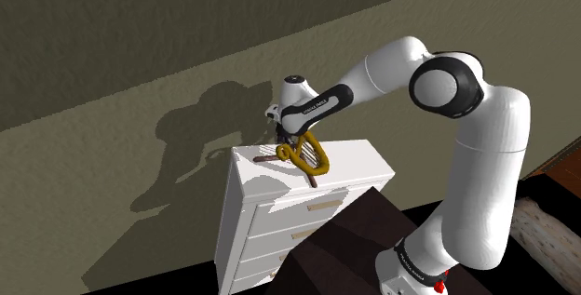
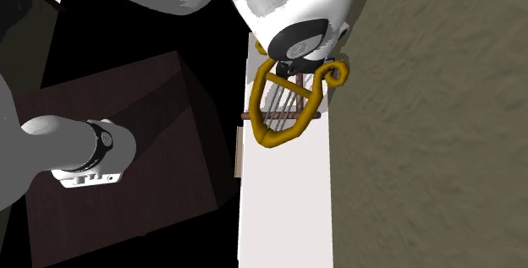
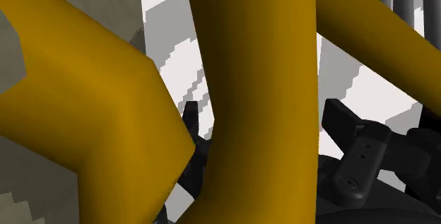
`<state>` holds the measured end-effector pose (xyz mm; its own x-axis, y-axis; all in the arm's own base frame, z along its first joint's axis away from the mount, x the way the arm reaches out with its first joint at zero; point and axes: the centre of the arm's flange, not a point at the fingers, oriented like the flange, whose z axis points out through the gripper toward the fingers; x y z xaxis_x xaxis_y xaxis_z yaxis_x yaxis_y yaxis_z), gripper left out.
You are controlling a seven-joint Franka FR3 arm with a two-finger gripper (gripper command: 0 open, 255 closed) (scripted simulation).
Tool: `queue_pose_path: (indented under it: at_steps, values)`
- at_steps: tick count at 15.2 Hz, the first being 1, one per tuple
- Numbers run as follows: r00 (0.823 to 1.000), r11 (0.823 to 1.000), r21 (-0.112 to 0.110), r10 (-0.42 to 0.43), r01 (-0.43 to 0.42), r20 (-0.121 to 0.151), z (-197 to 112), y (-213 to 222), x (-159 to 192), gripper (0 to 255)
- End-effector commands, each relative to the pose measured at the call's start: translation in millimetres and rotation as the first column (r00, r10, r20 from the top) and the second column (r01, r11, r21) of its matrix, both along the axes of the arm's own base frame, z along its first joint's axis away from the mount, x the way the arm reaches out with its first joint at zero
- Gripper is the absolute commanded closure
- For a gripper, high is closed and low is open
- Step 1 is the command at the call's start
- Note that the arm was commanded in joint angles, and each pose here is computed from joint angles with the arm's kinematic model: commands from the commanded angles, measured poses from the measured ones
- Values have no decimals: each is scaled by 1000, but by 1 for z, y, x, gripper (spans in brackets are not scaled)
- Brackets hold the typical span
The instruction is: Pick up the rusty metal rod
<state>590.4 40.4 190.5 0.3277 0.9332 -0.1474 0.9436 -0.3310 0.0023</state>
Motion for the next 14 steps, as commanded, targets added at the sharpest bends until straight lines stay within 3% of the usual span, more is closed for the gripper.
queue_pose_path:
  at_steps: [1, 8, 9, 14]
  values:
    - [1000, 1000, -1, 12, -12, -3, -15, 0, 2, 0]
    - [1000, 1000, -1, 12, -12, -3, -44, 0, 2, 0]
    - [1000, 1000, -1, 12, -12, -3, -44, 0, 3, 255]
    - [1000, 1000, -1, 12, -12, -3, -45, 1, 2, 255]
